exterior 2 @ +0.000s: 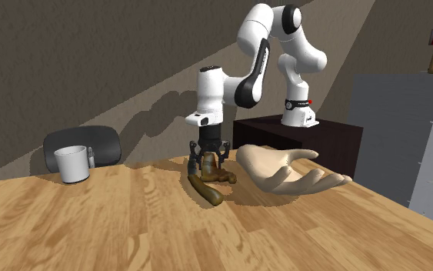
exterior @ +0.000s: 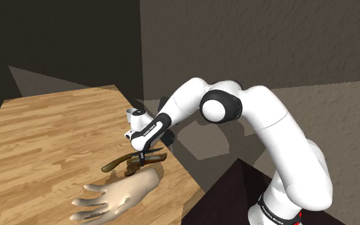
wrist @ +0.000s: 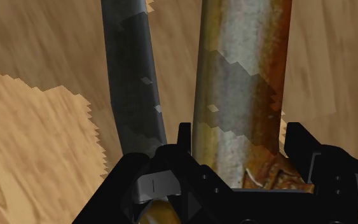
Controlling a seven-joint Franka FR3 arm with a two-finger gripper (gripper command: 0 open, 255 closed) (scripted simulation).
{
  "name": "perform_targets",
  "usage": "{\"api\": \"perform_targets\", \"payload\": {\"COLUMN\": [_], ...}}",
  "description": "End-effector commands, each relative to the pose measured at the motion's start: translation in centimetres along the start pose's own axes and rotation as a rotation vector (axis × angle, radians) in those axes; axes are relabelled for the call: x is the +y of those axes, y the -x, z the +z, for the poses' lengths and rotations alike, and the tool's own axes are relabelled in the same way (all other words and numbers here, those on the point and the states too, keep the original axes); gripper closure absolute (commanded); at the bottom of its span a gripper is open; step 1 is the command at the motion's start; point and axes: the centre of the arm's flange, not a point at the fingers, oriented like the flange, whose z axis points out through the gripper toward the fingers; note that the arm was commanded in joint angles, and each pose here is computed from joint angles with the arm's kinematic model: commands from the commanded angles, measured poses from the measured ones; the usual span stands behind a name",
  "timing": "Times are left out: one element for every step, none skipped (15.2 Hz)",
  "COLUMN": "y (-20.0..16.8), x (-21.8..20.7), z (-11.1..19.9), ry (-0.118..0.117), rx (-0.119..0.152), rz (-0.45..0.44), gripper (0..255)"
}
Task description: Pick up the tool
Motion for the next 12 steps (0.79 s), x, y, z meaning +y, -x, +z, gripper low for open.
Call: {"api": "perform_targets", "payload": {"y": [0.0,0.0,0.0,0.0,0.0,0.0,0.0,0.0,0.0,0.0,0.0,0.0], "x": [0.0,0.0,0.0,0.0,0.0,0.0,0.0,0.0,0.0,0.0,0.0,0.0], "z": [0.1,0.1,0.1,0.1,0.1,0.1,0.1,0.1,-0.4,-0.9,-1.5,-2.0], "ry": [0.000,0.000,0.000,0.000,0.000,0.000,0.000,0.000,0.000,0.000,0.000,0.000], "rx": [0.000,0.000,0.000,0.000,0.000,0.000,0.000,0.000,0.000,0.000,0.000,0.000], "rz": [0.000,0.000,0.000,0.000,0.000,0.000,0.000,0.000,0.000,0.000,0.000,0.000], "gripper": [255,255,255,255,255,255,255,255,255,255,255,255]}}
